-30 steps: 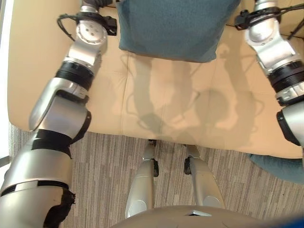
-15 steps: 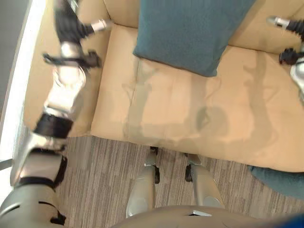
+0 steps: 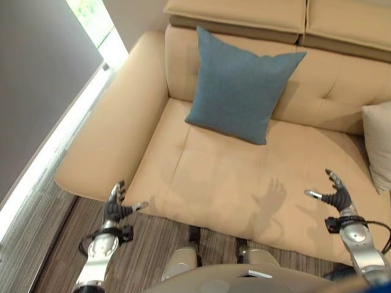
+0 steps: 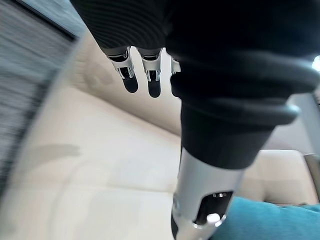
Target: Pick up all the scattered cushions and arrange them neatly on the sofa.
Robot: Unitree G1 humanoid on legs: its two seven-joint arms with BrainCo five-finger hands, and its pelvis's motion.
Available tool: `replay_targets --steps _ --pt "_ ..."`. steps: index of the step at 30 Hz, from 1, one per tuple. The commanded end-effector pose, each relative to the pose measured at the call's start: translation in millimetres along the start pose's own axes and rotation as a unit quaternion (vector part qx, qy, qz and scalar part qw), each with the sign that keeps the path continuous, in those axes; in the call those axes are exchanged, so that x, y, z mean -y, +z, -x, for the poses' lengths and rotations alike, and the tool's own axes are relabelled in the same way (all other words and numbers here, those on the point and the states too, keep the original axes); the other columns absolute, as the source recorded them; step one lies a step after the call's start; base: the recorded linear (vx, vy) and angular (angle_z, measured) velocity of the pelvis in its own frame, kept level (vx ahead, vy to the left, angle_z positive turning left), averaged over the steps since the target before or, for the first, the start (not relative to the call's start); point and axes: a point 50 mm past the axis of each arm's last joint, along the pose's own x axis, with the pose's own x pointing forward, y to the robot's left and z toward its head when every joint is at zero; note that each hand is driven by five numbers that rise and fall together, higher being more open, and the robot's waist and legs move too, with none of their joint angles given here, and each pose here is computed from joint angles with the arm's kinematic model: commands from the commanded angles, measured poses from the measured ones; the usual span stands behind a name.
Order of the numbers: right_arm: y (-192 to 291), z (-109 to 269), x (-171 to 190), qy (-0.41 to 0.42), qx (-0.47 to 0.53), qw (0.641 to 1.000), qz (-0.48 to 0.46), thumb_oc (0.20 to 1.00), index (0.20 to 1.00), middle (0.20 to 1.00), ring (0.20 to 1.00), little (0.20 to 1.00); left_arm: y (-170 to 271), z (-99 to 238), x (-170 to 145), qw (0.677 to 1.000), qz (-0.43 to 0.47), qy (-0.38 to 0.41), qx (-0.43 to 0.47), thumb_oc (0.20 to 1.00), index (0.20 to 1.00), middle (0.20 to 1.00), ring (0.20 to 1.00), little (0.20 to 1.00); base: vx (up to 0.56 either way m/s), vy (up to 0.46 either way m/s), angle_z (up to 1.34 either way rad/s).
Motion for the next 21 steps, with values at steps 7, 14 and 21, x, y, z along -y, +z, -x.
replay_targets --steps 7,14,21 --pt "-24 1 -52 0.117 -0.042 0.984 0.124 1.0 1.0 1.0 1.0 1.0 -49 -10 24 0.984 -0.117 -0.049 -0.129 1.0 1.0 1.0 1.0 1.0 -0.02 -0.066 0.02" --pt "-63 19 -68 0.145 -0.145 0.968 0.142 1.0 1.0 1.0 1.0 1.0 -61 -8 37 0.973 -0.149 -0.062 -0.164 1.0 1.0 1.0 1.0 1.0 -0.08 -0.048 0.11" --pt "-76 21 -66 0.136 -0.209 0.958 0.139 1.0 1.0 1.0 1.0 1.0 -65 -8 56 0.965 -0.164 -0.089 -0.183 1.0 1.0 1.0 1.0 1.0 -0.14 0.092 -0.06"
